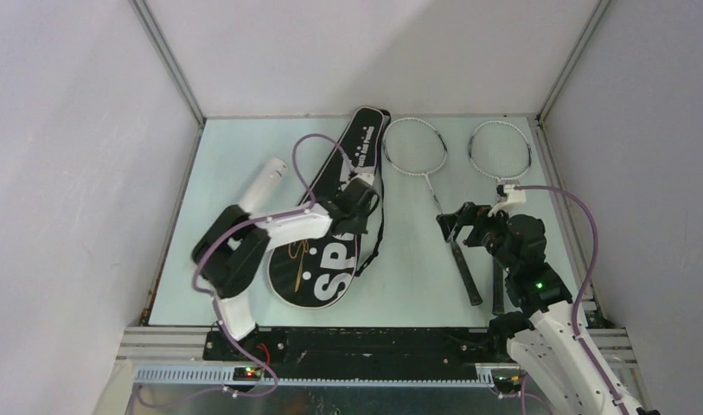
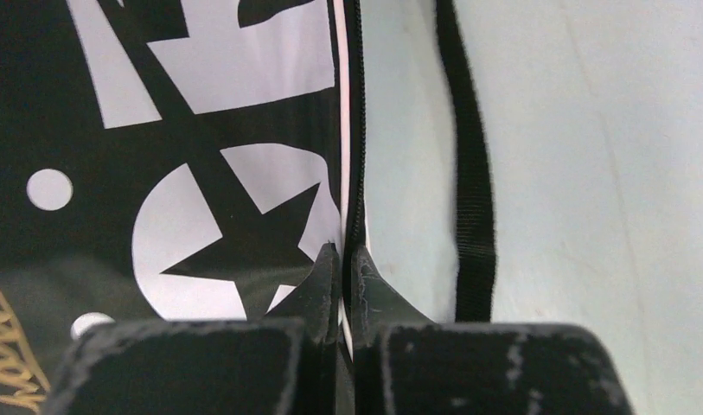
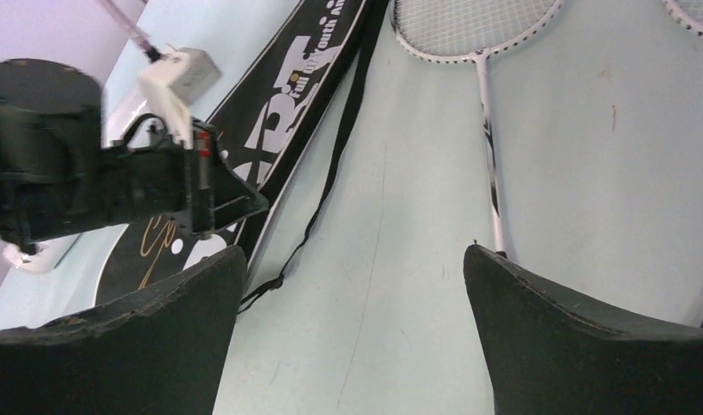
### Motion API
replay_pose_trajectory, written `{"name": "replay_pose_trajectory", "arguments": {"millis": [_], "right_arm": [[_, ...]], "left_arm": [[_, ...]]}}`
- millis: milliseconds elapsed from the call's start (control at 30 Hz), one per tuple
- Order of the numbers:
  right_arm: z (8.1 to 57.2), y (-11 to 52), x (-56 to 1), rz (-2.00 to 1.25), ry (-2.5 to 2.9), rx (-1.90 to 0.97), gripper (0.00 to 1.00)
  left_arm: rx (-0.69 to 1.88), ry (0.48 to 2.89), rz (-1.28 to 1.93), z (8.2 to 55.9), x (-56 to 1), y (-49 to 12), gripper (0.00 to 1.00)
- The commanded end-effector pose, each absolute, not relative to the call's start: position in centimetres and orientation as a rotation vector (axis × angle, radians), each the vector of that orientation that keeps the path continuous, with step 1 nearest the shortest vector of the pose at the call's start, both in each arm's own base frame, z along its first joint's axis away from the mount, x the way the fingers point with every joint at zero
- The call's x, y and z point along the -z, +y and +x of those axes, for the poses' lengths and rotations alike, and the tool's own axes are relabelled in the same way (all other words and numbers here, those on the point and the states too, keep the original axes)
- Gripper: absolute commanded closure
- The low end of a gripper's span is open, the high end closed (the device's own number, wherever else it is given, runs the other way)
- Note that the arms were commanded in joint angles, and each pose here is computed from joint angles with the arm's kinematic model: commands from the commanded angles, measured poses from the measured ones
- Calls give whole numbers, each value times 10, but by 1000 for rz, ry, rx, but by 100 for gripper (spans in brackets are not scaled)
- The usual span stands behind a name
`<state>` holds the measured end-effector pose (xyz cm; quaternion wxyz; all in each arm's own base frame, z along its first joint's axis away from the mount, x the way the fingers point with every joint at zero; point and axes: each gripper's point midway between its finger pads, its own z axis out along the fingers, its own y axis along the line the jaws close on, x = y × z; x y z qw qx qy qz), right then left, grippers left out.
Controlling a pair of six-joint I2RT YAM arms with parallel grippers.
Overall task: Pack up the badminton gear
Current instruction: Open the racket bag at the center of the board.
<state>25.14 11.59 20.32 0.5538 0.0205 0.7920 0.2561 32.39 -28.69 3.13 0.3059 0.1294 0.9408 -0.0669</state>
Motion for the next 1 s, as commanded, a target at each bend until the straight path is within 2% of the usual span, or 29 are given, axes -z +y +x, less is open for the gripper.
{"name": "replay_pose_trajectory", "arguments": {"millis": [0, 33, 67, 100, 133, 167, 267, 467, 667, 967], "right_arm": [[251, 129, -211, -5, 1844, -679, 1], [250, 132, -211, -12, 1850, -702, 1], [251, 134, -213, -19, 1842, -714, 1], [250, 137, -212, -25, 1848, -733, 1], [250, 139, -213, -26, 1845, -743, 1], [250, 141, -211, -27, 1852, -760, 1], [253, 148, -209, -23, 1852, -803, 1], [264, 174, -204, -10, 1872, -909, 2], [292, 187, -171, 175, 1995, -870, 7], [316, 226, -139, 207, 2106, -777, 9]], "left_arm": [[567, 2227, 320, 320, -116, -314, 100], [680, 2114, 304, 320, -151, -322, 100], [704, 2109, 302, 311, -147, -317, 100], [791, 2011, 282, 308, -178, -320, 100], [810, 2012, 274, 300, -172, -315, 100], [882, 1952, 240, 296, -192, -316, 100], [1037, 1902, 276, 273, -202, -323, 100], [1181, 1913, 291, 252, -203, -330, 100], [1155, 1926, 316, 237, -196, -318, 100], [1137, 1924, 364, 225, -191, -310, 100]]}}
